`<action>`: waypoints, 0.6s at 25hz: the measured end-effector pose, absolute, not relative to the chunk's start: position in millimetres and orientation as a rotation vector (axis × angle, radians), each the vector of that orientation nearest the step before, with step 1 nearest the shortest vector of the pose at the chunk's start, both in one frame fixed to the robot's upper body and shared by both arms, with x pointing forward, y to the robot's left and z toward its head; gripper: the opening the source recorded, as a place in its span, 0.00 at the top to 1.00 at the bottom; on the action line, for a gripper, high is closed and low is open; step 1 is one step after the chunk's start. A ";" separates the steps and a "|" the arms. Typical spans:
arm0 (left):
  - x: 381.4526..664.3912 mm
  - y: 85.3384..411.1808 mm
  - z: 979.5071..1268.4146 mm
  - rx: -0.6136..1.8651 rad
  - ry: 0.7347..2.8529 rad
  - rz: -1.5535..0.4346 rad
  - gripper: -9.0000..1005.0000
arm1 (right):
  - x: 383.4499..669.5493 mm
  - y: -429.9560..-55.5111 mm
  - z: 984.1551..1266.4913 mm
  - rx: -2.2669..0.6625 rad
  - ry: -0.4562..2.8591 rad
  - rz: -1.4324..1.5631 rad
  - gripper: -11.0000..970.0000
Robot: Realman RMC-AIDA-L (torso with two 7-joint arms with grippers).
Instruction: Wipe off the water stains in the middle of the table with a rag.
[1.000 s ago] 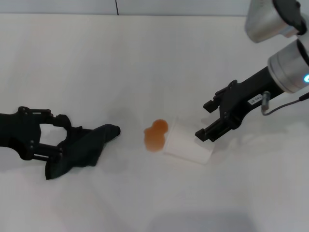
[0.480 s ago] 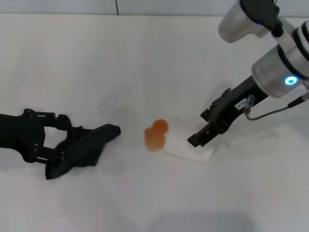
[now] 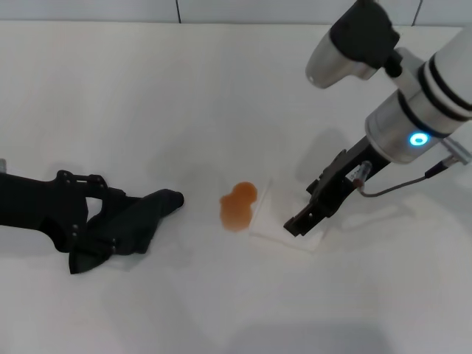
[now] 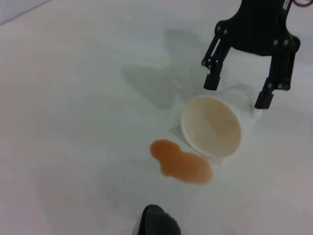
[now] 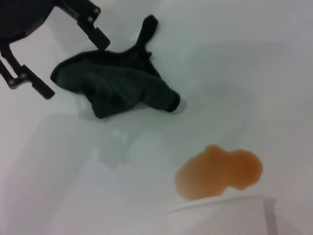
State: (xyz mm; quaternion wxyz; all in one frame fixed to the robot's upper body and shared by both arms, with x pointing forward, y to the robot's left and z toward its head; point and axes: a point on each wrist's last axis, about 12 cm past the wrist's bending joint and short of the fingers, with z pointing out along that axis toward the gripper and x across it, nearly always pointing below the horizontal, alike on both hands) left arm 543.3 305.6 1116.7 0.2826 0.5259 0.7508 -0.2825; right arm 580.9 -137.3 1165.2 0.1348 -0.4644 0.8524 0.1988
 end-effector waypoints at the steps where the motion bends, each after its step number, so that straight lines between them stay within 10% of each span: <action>1: 543.6 304.9 1116.8 1.409 2.010 -0.757 0.18 | 581.2 -136.5 1163.3 -1.347 2.472 0.572 0.12; 15: 545.8 305.4 1125.7 1.368 2.032 -0.745 0.18 | 577.1 -133.8 1152.2 -1.364 2.480 0.573 0.12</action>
